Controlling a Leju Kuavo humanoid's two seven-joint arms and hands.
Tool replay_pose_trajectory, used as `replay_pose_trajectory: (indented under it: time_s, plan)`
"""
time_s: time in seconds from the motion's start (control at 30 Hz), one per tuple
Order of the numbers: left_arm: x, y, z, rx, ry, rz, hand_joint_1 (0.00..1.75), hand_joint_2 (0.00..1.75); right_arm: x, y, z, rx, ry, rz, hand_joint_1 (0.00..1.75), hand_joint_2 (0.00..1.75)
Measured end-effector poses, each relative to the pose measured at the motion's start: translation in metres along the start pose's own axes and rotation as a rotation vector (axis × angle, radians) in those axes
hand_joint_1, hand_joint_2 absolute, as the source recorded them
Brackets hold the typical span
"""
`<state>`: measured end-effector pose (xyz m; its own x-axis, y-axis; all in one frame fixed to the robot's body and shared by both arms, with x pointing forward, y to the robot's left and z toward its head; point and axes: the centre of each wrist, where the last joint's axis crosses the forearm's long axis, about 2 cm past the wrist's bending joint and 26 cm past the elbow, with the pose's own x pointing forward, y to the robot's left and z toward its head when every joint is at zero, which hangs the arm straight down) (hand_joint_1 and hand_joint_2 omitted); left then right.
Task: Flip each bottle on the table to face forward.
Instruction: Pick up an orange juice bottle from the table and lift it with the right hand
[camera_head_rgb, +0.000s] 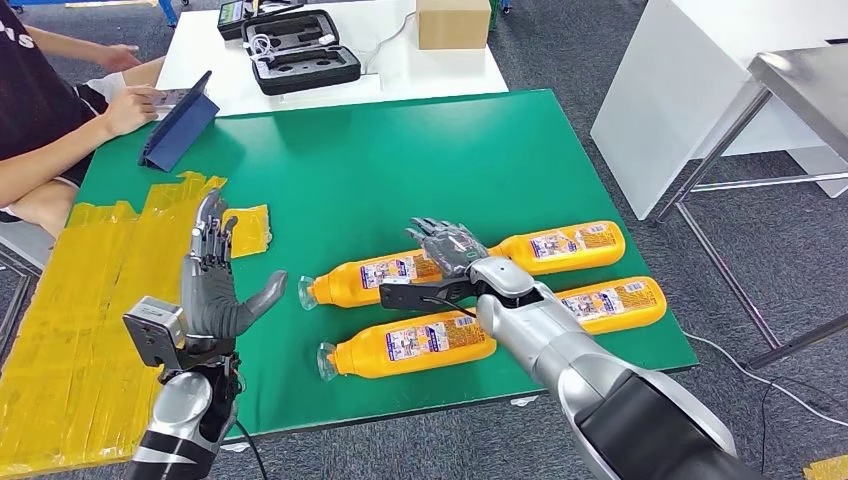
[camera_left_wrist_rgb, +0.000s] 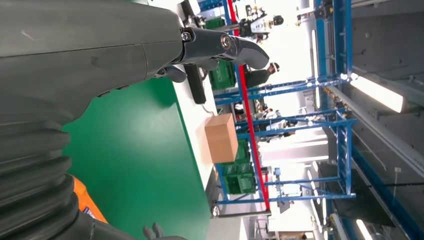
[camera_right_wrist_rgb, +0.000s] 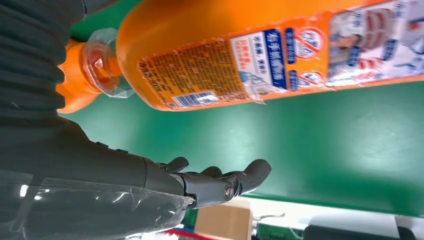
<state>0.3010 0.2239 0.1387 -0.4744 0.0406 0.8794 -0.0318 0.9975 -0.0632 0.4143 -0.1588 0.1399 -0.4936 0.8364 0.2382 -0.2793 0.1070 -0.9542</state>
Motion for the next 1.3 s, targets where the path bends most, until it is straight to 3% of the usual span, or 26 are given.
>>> replay_pose_trajectory:
  time_s: [0.33,0.5,0.73,1.03,1.13,1.27,1.3]
  plan:
    - [-0.003,-0.005,-0.003,-0.019,0.013,0.018,0.00,1.75,-0.003,-0.010,-0.004,0.064,0.037,-0.031,0.00,1.75]
    - [-0.005,-0.008,-0.004,-0.036,0.018,0.031,0.00,1.75,-0.006,-0.010,-0.004,0.171,0.089,-0.034,0.00,1.75]
    - [-0.009,-0.011,-0.007,-0.050,0.026,0.039,0.00,1.75,-0.011,-0.011,-0.004,0.278,0.147,0.006,0.00,1.75]
    - [-0.012,-0.011,-0.007,-0.059,0.037,0.043,0.00,1.75,-0.009,-0.006,-0.003,0.310,0.165,0.102,0.04,1.75]
    - [-0.013,-0.011,-0.006,-0.059,0.040,0.043,0.00,1.75,-0.006,-0.002,-0.003,0.297,0.164,0.164,0.40,1.75]
    - [-0.014,-0.011,-0.005,-0.057,0.043,0.044,0.00,1.75,-0.003,0.005,-0.002,0.267,0.157,0.246,1.42,1.75]
    - [-0.014,-0.011,-0.005,-0.056,0.045,0.044,0.00,1.75,-0.002,0.006,-0.002,0.258,0.155,0.261,1.54,1.75]
